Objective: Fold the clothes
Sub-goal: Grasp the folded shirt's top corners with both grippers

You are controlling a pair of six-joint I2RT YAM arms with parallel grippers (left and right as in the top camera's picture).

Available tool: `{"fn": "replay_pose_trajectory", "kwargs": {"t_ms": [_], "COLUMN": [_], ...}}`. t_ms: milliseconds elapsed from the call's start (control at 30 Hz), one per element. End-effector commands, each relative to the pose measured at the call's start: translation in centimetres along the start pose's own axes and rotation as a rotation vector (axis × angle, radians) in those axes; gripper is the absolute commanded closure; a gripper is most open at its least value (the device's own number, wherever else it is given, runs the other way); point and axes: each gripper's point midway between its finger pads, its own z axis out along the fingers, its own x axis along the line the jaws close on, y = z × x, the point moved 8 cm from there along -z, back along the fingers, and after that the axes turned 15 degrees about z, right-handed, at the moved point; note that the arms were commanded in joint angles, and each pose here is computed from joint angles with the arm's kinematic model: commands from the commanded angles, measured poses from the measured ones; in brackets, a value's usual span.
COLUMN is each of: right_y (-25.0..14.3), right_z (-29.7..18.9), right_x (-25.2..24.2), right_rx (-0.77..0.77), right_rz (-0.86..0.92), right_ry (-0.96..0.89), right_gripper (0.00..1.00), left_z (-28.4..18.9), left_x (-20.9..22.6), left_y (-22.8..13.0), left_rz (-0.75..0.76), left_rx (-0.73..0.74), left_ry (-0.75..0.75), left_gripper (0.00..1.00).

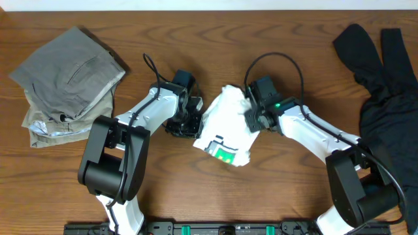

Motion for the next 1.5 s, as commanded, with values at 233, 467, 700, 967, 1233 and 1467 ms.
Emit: {"fn": "replay_pose_trajectory", "kwargs": {"t_ms": [233,467,700,967,1233,1467], "right_y": [2.6,2.7,1.6,-0.2,-1.9,-2.4], "right_z": [0.1,-3.3,-5.3,-1.4,3.3,4.1], "right_x": [-1.2,-0.3,0.9,0.9,0.6,-0.4], "right_rx": [-0.143,-0.14,-0.078,0.054,0.166,0.179], "right_rz": [-0.002,-0.004,-0.021,-0.024,-0.017,-0.003], "right_ry": [-0.044,0.07,0.213,0.175,0.155,0.055], "right_gripper": [0.62,0.6,0.6,0.64,0.69,0.73], "left_z": [1.3,-1.8,-5.4,-5.5,-4.2,-1.8], "left_x": [-2.5,-1.3,-0.3,-2.0,-1.9,-1.0], "left_y": [-0.6,-0.3,1.0,4.2,4.7,5.0], "left_rz": [0.037,0.026,0.017,0.161,0.208,0.21], "left_rx": [0.054,-0.045,-0.234,-0.411,-0.402,-0.346], "left_ry": [-0.012,0.097,0.118,-0.076,-0.119,-0.109], "left_gripper": [0.81,0.85,0.54,0.36,0.33,0.32]}}
